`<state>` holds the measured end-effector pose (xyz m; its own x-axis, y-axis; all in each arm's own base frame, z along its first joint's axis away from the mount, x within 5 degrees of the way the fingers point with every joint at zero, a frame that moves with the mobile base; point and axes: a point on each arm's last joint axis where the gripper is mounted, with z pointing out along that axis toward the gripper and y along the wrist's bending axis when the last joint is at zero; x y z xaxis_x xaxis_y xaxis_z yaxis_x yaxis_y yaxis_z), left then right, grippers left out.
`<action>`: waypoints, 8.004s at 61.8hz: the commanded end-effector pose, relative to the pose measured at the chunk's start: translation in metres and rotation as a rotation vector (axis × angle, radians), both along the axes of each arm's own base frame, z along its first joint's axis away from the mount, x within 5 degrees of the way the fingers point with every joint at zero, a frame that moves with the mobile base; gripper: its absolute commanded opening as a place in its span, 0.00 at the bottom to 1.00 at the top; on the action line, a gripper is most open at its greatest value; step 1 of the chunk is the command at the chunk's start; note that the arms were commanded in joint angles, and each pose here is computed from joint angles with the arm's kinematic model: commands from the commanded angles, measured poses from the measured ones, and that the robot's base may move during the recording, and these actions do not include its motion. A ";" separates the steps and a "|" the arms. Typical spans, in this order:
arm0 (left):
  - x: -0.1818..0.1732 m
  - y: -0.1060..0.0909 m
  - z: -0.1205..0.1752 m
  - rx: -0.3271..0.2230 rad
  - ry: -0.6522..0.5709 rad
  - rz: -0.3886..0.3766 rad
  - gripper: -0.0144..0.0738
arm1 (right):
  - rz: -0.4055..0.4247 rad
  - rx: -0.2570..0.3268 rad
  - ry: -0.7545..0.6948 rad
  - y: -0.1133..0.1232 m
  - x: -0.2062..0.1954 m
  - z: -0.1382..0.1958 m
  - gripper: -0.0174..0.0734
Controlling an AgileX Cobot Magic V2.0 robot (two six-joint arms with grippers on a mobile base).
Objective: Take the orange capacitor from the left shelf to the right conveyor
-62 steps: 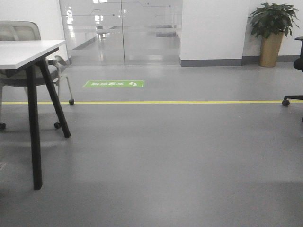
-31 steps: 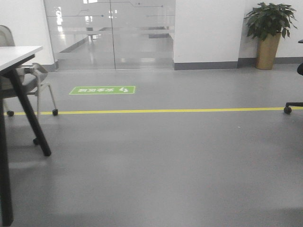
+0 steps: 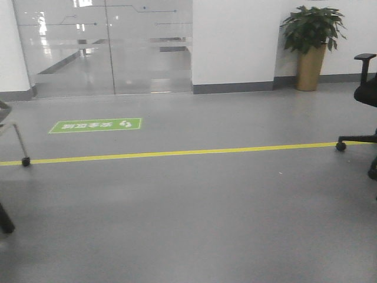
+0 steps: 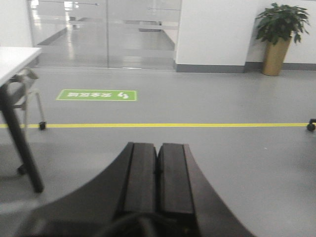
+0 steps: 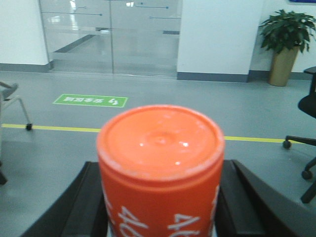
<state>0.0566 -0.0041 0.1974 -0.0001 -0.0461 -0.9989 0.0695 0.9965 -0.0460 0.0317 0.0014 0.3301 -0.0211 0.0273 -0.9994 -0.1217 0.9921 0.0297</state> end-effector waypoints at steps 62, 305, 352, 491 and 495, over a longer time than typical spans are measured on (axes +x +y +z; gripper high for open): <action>-0.002 0.001 0.010 -0.011 -0.105 0.005 0.02 | 0.000 0.002 -0.115 0.000 -0.002 0.018 0.30; -0.001 0.002 0.010 -0.010 -0.105 0.026 0.02 | 0.052 0.020 -0.031 0.038 0.215 -0.009 0.30; -0.001 0.002 0.010 -0.010 -0.105 0.026 0.02 | -0.006 -0.037 0.132 0.010 0.294 -0.132 0.30; -0.001 0.002 0.010 -0.010 -0.105 0.026 0.02 | -0.116 -0.027 -0.029 0.000 0.097 0.019 0.27; -0.001 0.002 0.010 -0.010 -0.105 0.026 0.02 | -0.143 -0.004 -0.034 -0.004 0.083 0.004 0.27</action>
